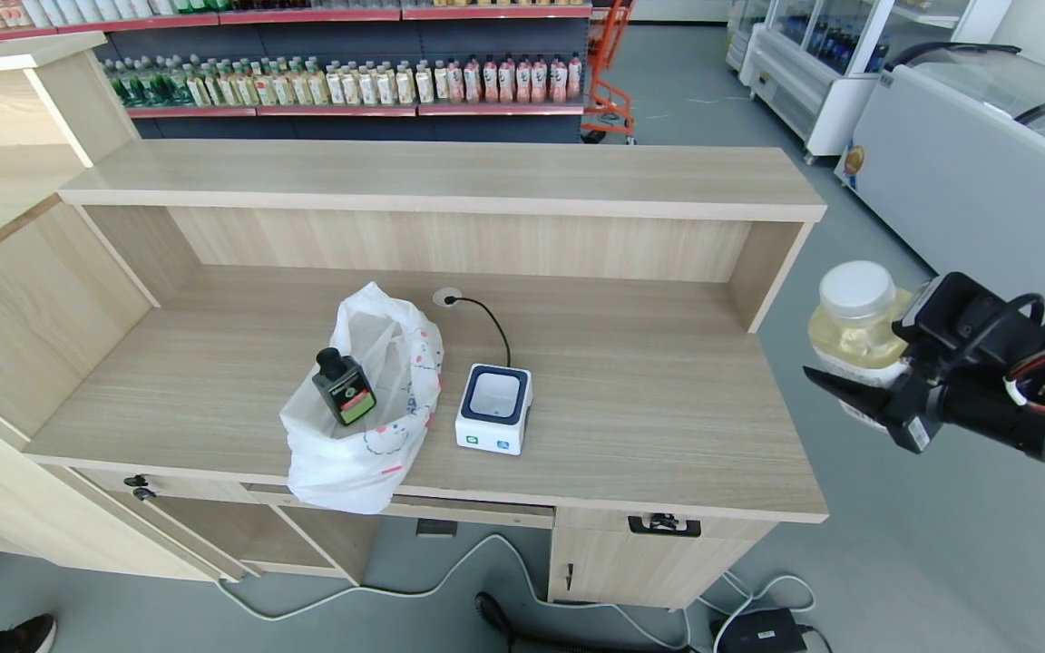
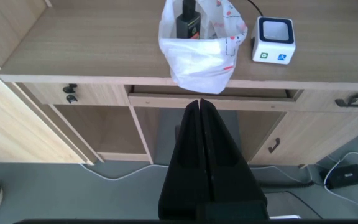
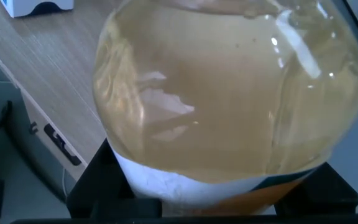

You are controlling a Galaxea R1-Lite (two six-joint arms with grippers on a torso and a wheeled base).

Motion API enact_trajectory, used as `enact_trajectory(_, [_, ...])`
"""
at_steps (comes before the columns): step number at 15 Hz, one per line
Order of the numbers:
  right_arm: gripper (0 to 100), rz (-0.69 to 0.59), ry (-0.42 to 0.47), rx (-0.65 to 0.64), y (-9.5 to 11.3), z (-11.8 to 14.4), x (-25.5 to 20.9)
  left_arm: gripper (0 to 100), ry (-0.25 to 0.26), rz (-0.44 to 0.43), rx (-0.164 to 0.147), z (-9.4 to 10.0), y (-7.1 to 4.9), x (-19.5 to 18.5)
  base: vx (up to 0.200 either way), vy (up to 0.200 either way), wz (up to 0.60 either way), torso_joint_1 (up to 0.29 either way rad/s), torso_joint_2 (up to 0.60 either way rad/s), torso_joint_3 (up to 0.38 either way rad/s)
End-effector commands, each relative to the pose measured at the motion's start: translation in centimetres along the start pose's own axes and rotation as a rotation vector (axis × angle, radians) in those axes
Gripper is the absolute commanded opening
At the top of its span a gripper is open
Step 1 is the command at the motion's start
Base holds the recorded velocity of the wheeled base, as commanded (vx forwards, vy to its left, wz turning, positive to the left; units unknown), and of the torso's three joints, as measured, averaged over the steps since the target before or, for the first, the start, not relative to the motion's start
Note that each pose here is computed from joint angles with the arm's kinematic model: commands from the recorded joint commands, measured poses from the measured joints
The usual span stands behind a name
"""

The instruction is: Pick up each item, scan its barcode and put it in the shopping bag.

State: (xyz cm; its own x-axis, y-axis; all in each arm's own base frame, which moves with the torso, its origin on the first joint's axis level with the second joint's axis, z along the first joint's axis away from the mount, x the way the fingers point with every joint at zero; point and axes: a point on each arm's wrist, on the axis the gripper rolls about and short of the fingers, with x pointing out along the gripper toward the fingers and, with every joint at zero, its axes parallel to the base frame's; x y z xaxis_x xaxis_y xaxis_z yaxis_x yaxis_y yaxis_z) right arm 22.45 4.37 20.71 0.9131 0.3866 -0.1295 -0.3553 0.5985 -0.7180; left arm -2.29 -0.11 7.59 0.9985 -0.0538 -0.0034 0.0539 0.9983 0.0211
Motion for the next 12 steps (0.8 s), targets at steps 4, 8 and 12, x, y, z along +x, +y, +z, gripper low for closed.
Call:
enact_trajectory(4, [0, -0.002, -0.002, -0.003, 0.0, 0.1, -0.2, 0, 0.000, 0.000, 0.000, 0.0, 0.0, 0.0, 0.000, 0.150, 0.00, 0.002, 0.00, 0.002])
enact_trajectory(8, [0, 0.003, -0.008, -0.005, 0.1, 0.2, 0.0, 0, 0.000, 0.000, 0.000, 0.0, 0.0, 0.0, 0.000, 0.200, 0.00, 0.006, 0.00, 0.002])
enact_trajectory(12, [0, 0.004, -0.011, -0.002, -0.3, 0.2, 0.8, 0, 0.000, -0.001, 0.005, 0.0, 0.0, 0.0, 0.000, 0.200, 0.00, 0.001, 0.00, 0.004])
